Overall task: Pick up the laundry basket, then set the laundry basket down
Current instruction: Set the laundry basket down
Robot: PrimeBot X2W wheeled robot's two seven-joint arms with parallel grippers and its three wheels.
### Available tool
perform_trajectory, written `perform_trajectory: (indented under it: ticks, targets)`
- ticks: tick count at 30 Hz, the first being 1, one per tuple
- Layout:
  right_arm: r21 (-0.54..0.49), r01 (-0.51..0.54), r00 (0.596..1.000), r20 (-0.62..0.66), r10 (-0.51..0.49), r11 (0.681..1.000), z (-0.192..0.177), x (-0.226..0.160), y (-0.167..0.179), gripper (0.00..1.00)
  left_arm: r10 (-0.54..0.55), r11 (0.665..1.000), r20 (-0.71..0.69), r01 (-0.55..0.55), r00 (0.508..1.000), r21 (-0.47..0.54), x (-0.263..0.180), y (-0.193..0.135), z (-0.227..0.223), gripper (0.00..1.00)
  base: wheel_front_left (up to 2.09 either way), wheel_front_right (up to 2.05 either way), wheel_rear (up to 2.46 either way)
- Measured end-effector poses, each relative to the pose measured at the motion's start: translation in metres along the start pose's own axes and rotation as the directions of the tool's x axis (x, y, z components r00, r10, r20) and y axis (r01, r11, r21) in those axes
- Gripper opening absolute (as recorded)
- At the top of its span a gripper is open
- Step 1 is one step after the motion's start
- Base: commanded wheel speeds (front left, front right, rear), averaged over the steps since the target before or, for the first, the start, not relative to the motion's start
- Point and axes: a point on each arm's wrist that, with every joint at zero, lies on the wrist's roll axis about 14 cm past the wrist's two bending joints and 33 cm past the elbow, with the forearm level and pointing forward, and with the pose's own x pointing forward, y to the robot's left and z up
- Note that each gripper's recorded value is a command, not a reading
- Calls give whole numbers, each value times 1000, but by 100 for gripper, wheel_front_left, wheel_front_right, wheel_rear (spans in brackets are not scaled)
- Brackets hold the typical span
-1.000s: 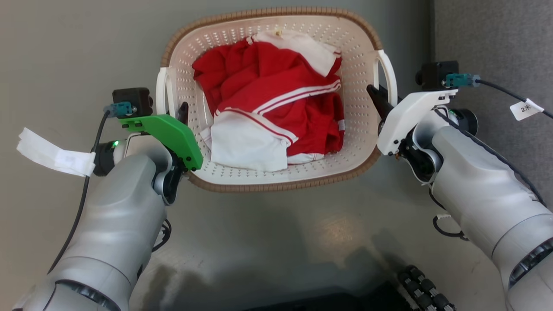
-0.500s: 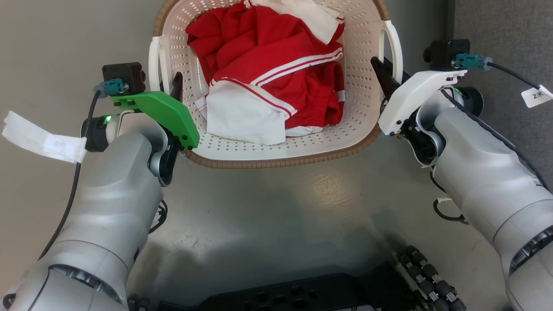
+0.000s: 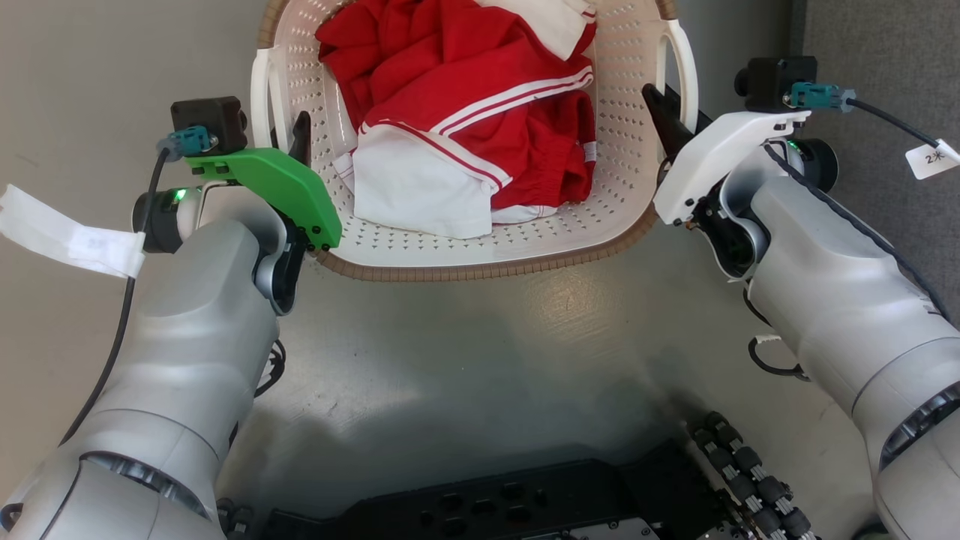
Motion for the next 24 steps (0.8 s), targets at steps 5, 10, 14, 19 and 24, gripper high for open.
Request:
perform_trajectory:
  ticks: [5, 10, 14, 19, 24]
  targets:
    - [2, 2, 1000, -4, -2, 1000, -3, 1, 0, 0, 3, 1000, -8, -3, 1000, 6, 2, 2, -3, 0, 0, 0, 0]
    - [3, 4, 1000, -3, -4, 1000, -4, 1, -1, 0, 5, 1000, -7, -5, 1000, 7, 3, 2, -3, 0, 0, 0, 0]
    - [3, 2, 1000, 2, -2, 1000, -2, 2, -1, 100, 8, 1000, -12, -8, 1000, 9, 4, 4, -5, 100, 0, 0, 0]
    - [4, 10, 1000, 3, -10, 1000, -1, 1, -5, 100, 23, 1000, -25, -23, 999, 18, 2, 11, -8, 100, 0, 0, 0]
    - [3, 18, 1000, 1, -18, 1000, -1, 0, -7, 100, 24, 999, -27, -23, 999, 22, 2, 12, -9, 100, 0, 0, 0]
